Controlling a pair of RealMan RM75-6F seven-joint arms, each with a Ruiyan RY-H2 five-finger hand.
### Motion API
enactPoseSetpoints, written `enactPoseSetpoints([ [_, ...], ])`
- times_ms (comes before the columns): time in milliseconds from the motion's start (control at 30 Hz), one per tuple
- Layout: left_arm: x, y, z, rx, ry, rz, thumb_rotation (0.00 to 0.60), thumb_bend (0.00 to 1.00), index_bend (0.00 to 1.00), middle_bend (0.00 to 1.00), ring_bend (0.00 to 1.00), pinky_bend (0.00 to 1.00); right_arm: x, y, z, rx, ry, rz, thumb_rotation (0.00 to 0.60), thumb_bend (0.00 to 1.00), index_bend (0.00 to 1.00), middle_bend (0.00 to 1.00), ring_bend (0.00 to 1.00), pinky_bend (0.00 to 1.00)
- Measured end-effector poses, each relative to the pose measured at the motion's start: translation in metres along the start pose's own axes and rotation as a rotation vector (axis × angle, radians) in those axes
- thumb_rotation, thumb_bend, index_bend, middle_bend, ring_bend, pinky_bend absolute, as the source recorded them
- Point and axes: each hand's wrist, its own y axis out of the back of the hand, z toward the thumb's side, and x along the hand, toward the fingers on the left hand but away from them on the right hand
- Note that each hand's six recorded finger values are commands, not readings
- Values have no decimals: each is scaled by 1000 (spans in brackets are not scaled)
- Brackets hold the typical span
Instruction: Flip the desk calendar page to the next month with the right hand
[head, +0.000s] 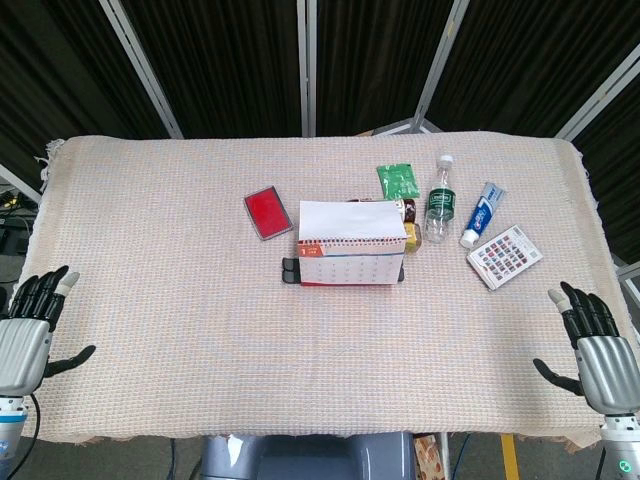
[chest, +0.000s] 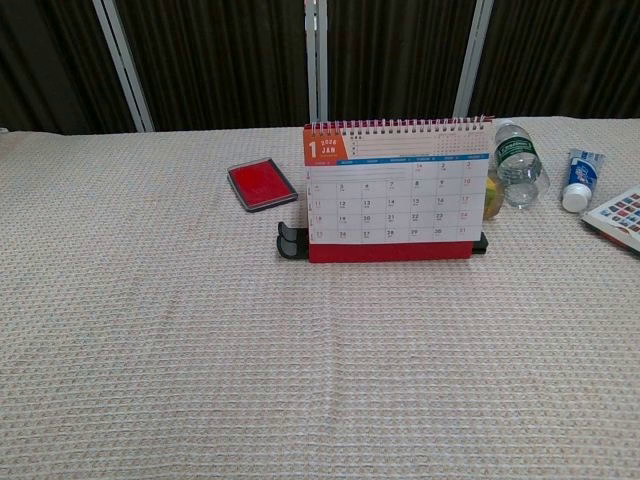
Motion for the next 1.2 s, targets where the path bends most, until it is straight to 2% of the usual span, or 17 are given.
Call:
enactPoseSetpoints([
  [33,0,1,0,-4,-1,4,600,81,0,0,0,0,-1,-1,2,-20,0,7,600,122,0,486,458,596],
  [100,1,4,1,-10,-4,14,600,81,0,0,0,0,-4,-4,9,-78,-8,17,600,149,0,635,591,715],
  [133,1,4,1,-12,-5,17,600,81,0,0,0,0,-6,-5,12,-113,-13,23,600,167,0,691,642,758],
  [200,1,6,1,-17,-7,22,600,81,0,0,0,0,-11,-11,22,-219,-24,49,600,197,0,741,687,795],
  [333,1,10,2,-26,-13,40,600,81,0,0,0,0,-23,-28,47,-482,-46,171,600,288,0,768,713,813],
  [567,-2,21,2,-42,-26,82,600,81,0,0,0,0,-48,-71,105,-1003,-121,510,600,372,0,768,712,813],
  [700,-3,25,0,-50,-29,96,600,81,0,0,0,0,-65,-92,138,-1222,-182,652,600,392,0,767,712,813],
  [867,-3,29,-1,-61,-32,106,600,81,0,0,0,0,-84,-121,161,-1347,-233,709,600,407,0,767,712,812],
  [1200,-3,30,-1,-57,-39,109,600,81,0,0,0,0,-107,-168,166,-1410,-347,732,600,416,0,762,712,812],
])
